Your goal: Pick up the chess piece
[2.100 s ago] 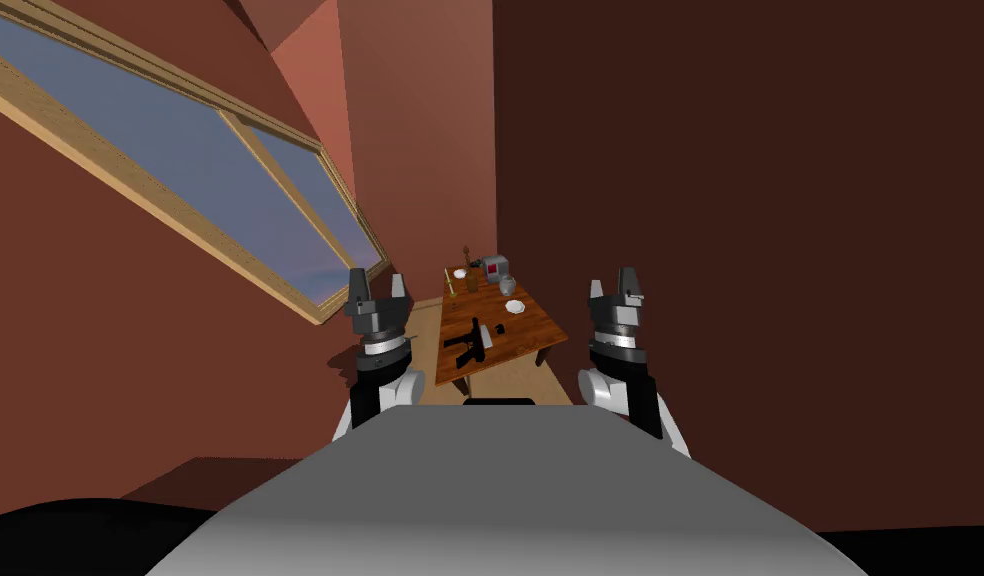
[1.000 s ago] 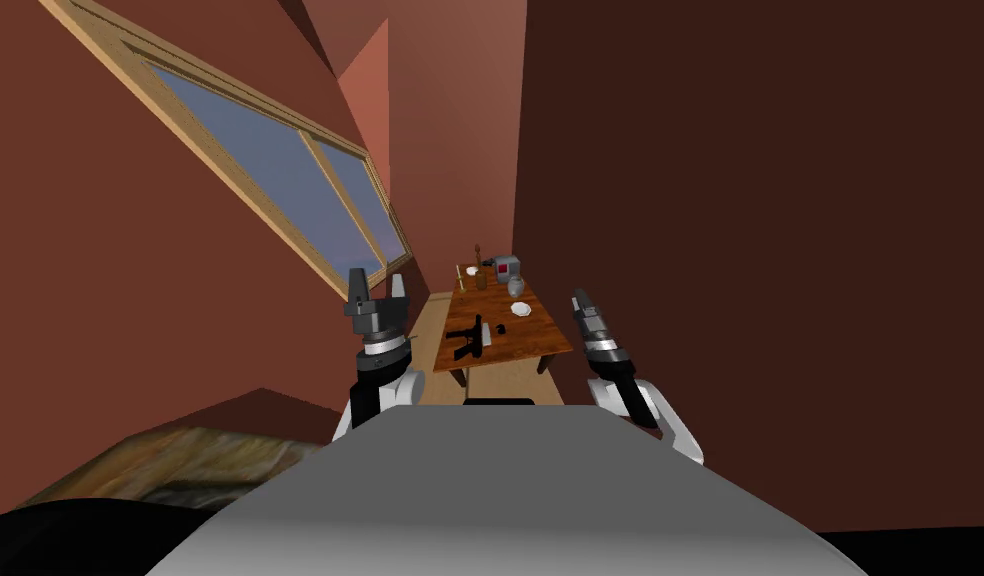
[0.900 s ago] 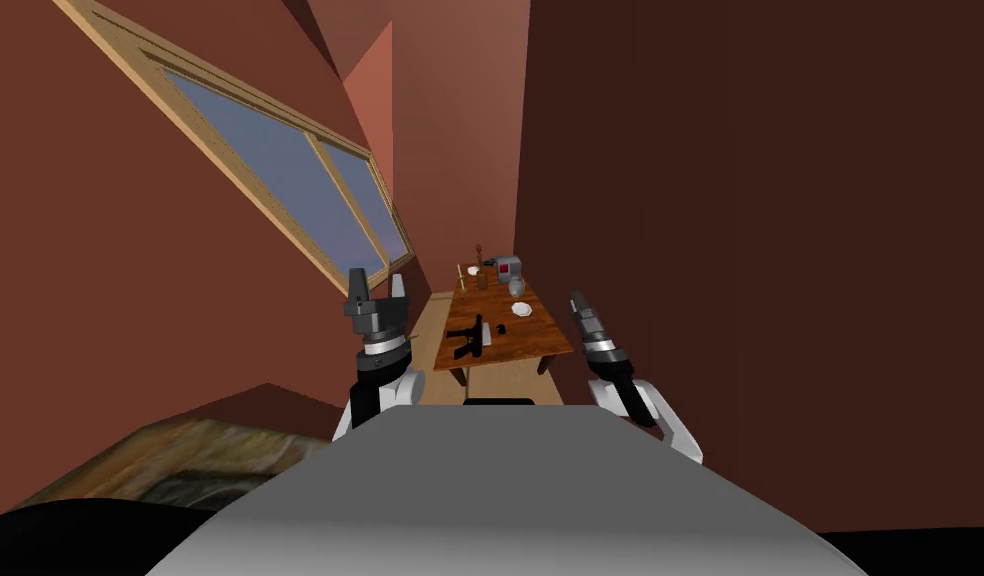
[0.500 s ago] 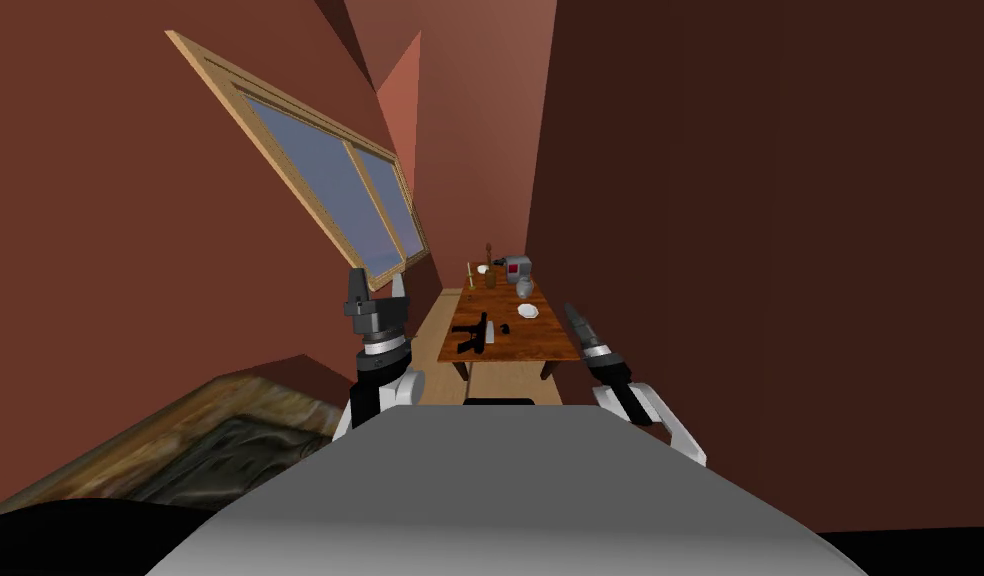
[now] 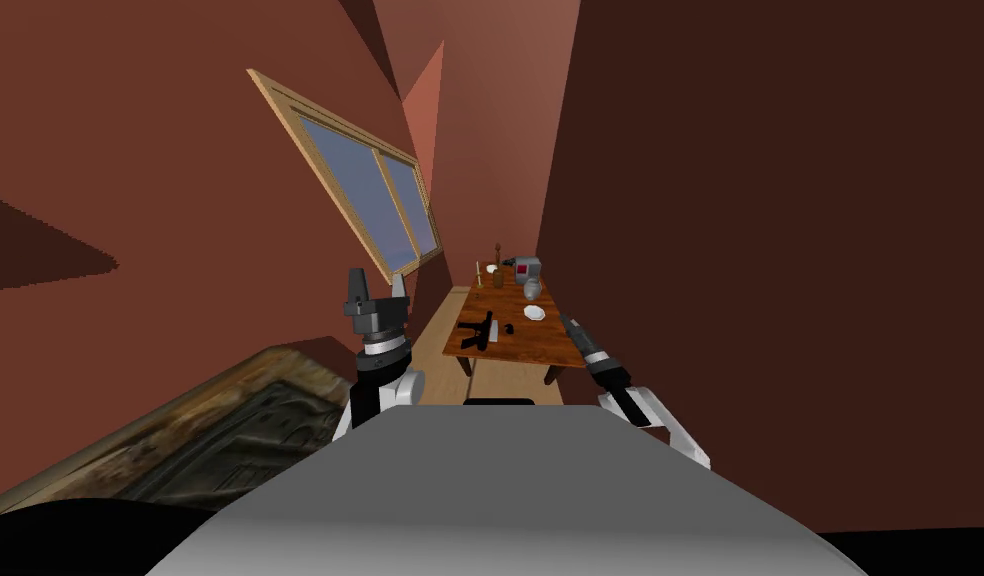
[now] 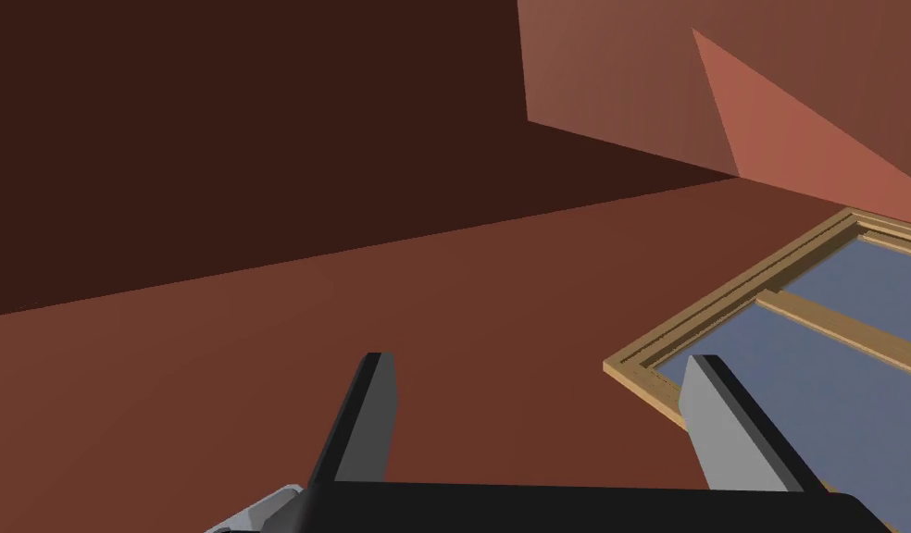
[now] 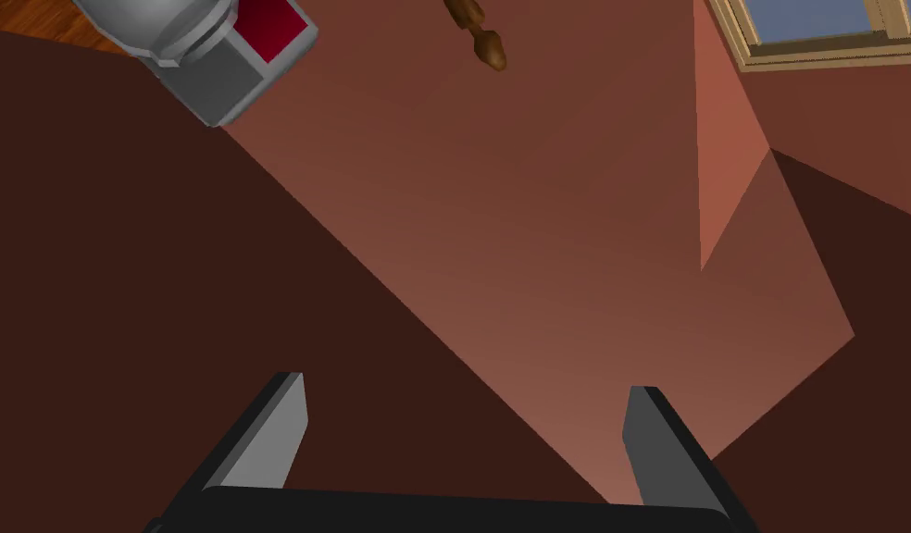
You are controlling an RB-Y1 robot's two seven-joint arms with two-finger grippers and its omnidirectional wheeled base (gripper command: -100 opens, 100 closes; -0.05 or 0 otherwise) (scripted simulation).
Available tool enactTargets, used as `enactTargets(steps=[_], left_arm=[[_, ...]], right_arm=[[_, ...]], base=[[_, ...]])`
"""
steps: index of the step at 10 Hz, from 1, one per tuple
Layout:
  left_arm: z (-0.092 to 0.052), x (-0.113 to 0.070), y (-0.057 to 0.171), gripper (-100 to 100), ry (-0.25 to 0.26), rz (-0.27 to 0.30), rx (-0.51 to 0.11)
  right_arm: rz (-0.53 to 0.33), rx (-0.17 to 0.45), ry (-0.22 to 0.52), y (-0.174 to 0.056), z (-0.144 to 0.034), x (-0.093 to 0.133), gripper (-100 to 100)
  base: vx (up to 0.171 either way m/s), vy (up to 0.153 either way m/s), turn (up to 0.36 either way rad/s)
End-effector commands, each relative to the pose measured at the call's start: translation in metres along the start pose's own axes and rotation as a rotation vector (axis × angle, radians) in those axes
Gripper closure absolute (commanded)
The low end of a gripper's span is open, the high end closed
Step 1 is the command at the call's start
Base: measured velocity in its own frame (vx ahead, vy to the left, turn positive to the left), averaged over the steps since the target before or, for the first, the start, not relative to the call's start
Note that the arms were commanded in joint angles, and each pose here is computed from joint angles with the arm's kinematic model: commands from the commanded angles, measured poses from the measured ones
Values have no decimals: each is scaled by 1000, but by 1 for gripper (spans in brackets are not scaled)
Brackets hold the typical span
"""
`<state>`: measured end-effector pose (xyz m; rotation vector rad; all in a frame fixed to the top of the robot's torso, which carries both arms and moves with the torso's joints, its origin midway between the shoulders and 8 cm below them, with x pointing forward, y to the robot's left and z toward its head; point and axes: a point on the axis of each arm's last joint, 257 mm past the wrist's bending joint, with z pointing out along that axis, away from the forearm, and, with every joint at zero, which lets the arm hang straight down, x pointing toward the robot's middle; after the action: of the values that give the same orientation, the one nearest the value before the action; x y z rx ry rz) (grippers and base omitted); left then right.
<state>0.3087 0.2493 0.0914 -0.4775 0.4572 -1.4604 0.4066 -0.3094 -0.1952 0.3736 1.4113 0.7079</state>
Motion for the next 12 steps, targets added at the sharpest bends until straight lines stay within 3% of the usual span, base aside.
enactTargets(steps=[1, 2, 5, 6, 7, 12], left_arm=[[0, 0, 0, 0, 0, 0, 0], [0, 0, 0, 0, 0, 0, 0], [0, 0, 0, 0, 0, 0, 0], [0, 0, 0, 0, 0, 0, 0], [0, 0, 0, 0, 0, 0, 0], [0, 0, 0, 0, 0, 0, 0]], right_arm=[[-58, 60, 58, -28, -9, 16, -100], [-61, 63, 61, -29, -9, 17, -100], [-162, 156, 157, -75, -28, 39, -100], [-166, 168, 167, -81, -31, 43, -100], [-219, 200, 206, -98, -39, 49, -100], [-319, 335, 332, -162, -81, 74, -100]], base=[[-11, -50, 233], [-13, -47, 185], [-16, -45, 277], [-9, -37, 167], [-16, -26, 299], [-5, -14, 252]])
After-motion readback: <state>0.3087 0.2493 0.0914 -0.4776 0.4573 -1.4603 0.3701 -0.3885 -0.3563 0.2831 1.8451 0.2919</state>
